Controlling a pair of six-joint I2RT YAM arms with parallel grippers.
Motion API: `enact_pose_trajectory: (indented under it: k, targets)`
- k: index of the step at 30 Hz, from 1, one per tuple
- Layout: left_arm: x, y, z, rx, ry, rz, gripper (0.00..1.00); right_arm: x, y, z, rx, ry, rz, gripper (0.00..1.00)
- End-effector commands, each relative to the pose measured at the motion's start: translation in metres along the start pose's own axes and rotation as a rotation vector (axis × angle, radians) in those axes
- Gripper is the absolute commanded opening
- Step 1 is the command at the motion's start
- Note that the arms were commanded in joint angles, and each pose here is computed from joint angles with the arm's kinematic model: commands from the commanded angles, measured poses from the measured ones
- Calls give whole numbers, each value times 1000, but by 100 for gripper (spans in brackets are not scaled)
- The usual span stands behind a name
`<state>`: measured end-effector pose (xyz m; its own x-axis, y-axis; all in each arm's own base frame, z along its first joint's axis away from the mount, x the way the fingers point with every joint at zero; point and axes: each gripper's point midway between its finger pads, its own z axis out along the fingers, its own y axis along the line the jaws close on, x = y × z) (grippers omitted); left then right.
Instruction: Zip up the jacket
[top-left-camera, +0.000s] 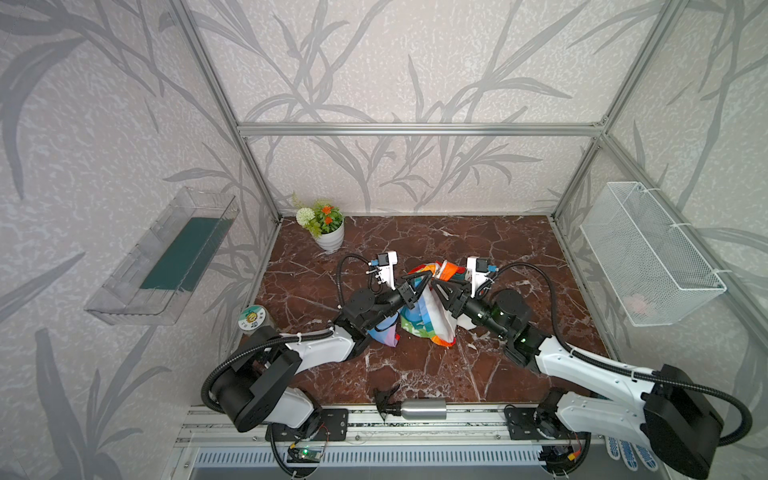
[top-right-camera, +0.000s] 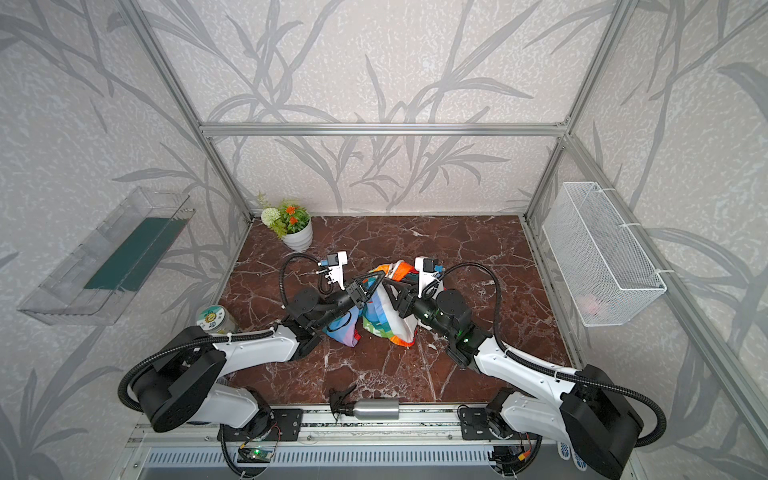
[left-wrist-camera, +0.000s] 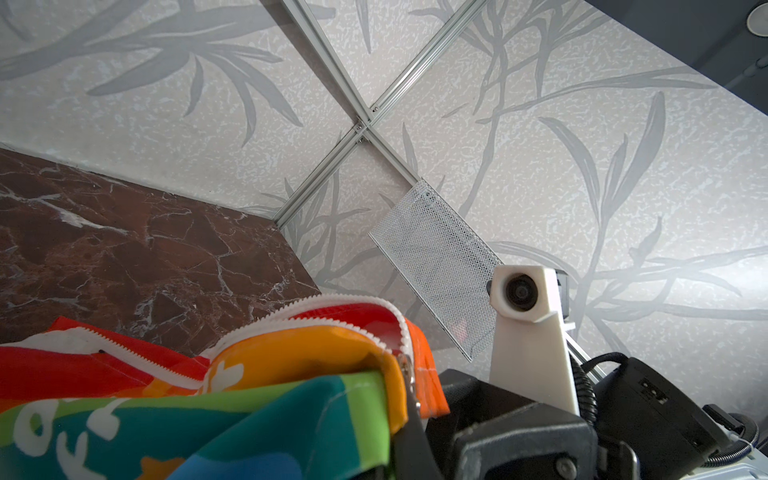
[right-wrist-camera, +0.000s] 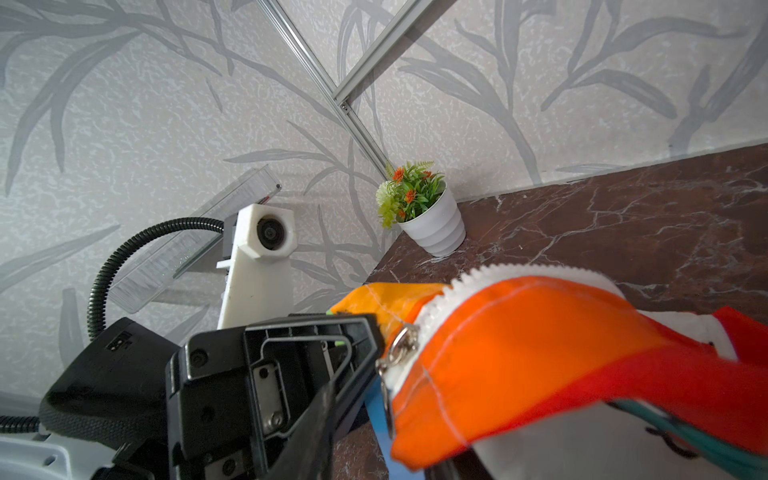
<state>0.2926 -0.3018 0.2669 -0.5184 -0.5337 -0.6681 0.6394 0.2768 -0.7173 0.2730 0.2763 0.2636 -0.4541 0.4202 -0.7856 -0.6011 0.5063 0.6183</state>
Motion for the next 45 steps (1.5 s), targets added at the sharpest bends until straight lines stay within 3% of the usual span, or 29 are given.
enact_pose_trajectory:
  k: [1,10,20,36,45]
  targets:
    - [-9,-17,-4,49,-29,16,0,-21,16,4,-56,-58,7,34]
    - [-10,-18,-3,48,-24,22,0,-19,16,10,-69,-51,30,26]
    - [-5,-14,-8,31,-14,43,0,-21,17,9,-77,-63,107,0]
    - [14,-8,-23,7,43,100,0,-22,3,-3,55,-105,524,0]
    - [26,-13,-27,11,85,144,0,-25,2,0,78,-119,676,0]
